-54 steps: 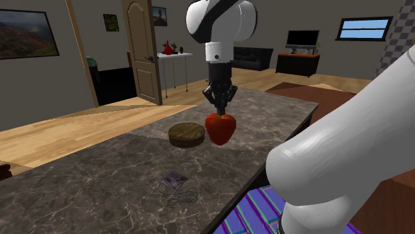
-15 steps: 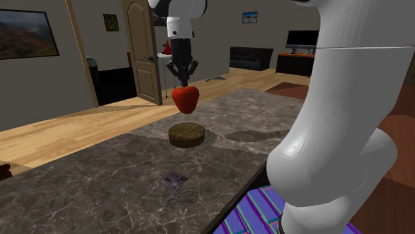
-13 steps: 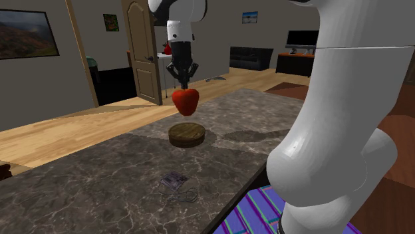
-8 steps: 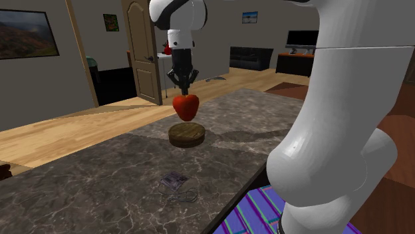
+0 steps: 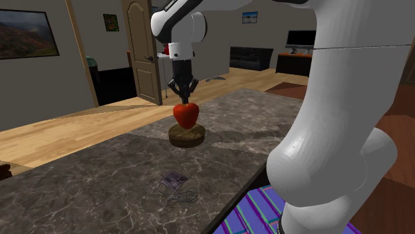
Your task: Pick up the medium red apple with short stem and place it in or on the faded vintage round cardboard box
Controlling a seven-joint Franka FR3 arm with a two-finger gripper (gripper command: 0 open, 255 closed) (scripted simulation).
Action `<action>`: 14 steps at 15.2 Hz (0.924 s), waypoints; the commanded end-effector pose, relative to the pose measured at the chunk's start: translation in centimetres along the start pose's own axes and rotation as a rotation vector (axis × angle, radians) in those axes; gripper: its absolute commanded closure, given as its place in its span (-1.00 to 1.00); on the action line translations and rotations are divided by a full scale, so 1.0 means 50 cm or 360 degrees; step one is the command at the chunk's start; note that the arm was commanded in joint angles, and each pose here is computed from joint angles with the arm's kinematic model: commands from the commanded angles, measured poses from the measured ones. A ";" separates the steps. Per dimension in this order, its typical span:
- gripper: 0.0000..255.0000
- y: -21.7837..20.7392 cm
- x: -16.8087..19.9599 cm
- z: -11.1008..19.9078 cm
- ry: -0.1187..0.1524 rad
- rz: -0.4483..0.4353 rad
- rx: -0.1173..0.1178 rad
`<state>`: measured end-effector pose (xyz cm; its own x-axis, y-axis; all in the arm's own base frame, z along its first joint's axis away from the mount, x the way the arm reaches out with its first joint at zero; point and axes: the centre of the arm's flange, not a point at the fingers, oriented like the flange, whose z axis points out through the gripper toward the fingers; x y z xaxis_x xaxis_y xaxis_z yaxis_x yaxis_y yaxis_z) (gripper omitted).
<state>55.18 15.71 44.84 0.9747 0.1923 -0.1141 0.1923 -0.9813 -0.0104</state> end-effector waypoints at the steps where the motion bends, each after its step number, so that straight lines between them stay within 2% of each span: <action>1: 1.00 0.001 0.001 0.004 0.0001 0.0000 0.0000; 7: 1.00 0.001 0.001 0.004 0.0001 0.0000 0.0000; 8: -1.00 0.001 0.001 0.004 0.0001 0.0000 0.0000; 13: -1.00 0.001 0.001 0.004 0.0001 0.0000 0.0000; 14: -1.00 0.001 0.001 -0.022 0.0001 0.0000 0.0000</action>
<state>55.26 15.67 45.28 0.9748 0.1923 -0.1128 0.1924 -0.9813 -0.0104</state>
